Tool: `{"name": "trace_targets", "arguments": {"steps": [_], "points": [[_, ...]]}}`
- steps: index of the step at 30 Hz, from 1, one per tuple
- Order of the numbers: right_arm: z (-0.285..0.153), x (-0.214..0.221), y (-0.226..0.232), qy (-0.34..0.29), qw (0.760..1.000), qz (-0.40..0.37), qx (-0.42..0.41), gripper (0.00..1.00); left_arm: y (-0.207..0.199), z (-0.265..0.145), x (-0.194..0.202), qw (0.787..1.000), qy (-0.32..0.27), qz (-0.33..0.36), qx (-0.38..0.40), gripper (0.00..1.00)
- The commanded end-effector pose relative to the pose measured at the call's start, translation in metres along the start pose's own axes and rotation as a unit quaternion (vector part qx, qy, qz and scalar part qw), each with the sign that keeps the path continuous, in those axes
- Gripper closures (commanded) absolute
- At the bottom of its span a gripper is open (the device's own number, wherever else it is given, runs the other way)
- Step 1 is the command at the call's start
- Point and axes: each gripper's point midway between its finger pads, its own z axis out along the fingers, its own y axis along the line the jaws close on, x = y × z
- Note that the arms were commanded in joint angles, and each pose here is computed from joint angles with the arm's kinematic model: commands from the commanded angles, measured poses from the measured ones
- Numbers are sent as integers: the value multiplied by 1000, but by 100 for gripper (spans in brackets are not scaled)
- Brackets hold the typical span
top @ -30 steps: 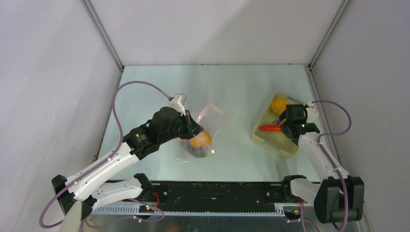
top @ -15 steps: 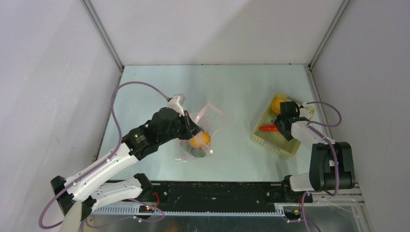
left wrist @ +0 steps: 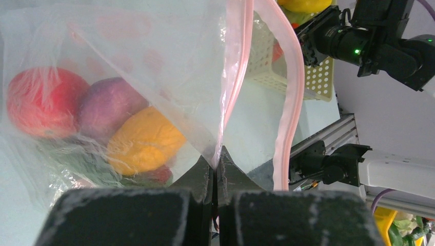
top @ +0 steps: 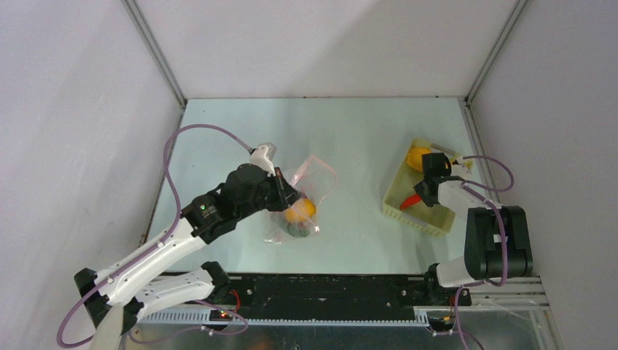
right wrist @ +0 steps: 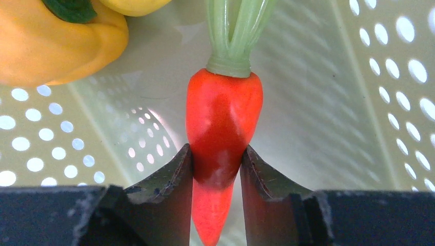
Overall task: Place the food in the zip-top bag and seal the zipper
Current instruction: Pick up the fake vegetable from the bin.
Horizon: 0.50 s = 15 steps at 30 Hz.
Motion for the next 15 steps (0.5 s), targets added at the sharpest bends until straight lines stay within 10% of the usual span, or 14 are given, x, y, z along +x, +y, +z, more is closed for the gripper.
{"name": "trace_targets", "arguments": {"steps": [1,15], "points": [[-7,-14,6,-25,999,20,-17,79,2,-2,-6,1000,-17,-5,-2,100],[-122,-85,44,-168,960,11,-225,89,-3,-1,-7,1000,-15,-6,8,100]]}}
